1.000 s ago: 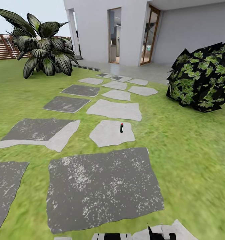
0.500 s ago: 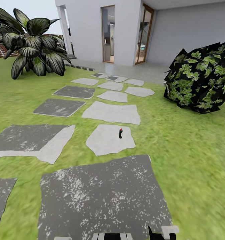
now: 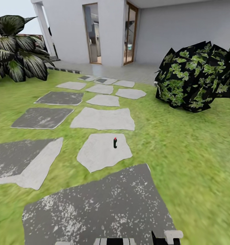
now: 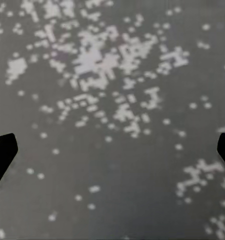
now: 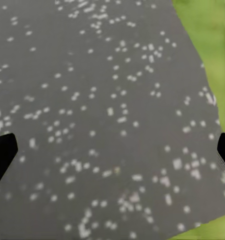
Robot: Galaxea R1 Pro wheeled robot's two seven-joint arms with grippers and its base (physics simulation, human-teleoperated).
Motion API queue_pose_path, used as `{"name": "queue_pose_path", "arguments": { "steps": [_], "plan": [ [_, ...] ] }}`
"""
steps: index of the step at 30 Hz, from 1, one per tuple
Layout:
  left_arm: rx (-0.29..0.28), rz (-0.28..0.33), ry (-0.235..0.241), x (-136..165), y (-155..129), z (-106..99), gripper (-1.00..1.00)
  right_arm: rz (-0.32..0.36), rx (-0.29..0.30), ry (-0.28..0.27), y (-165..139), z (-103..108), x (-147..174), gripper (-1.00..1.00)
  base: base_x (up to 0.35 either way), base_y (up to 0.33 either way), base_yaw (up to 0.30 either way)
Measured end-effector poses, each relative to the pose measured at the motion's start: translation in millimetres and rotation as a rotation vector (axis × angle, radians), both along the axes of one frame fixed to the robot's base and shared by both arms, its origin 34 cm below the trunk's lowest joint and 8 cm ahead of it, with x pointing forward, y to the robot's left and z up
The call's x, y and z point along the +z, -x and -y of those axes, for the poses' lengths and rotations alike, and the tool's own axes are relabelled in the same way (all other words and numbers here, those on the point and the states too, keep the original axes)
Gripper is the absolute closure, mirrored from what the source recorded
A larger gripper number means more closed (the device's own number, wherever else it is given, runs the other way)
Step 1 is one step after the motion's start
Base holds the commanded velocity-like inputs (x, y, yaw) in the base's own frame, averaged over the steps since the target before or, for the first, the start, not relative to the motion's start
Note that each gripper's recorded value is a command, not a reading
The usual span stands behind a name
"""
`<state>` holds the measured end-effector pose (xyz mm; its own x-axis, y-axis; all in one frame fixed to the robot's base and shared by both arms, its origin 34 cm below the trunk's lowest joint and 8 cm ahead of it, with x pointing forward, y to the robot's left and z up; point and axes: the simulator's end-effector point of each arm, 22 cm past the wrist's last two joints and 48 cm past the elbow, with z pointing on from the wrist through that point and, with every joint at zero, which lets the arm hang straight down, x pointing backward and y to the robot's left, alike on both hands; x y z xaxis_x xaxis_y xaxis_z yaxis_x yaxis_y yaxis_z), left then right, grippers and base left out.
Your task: In the garden, pick up the pesticide atomizer on the floor and spray pesticide onto both trees until each tree trunk is fully covered.
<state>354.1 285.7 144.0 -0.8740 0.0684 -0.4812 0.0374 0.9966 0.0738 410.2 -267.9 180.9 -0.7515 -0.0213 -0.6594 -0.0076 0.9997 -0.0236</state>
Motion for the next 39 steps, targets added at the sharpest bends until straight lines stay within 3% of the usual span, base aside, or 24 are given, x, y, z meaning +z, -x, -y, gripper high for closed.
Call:
{"name": "queue_pose_path", "arguments": {
  "steps": [39],
  "plan": [
    [0.001,-0.001,-0.002,0.0,0.1,-1.4,-1.0,-0.001,0.0,0.0,0.1,0.0,-0.1,-1.0,0.335,0.132,-0.244]
  ]
}}
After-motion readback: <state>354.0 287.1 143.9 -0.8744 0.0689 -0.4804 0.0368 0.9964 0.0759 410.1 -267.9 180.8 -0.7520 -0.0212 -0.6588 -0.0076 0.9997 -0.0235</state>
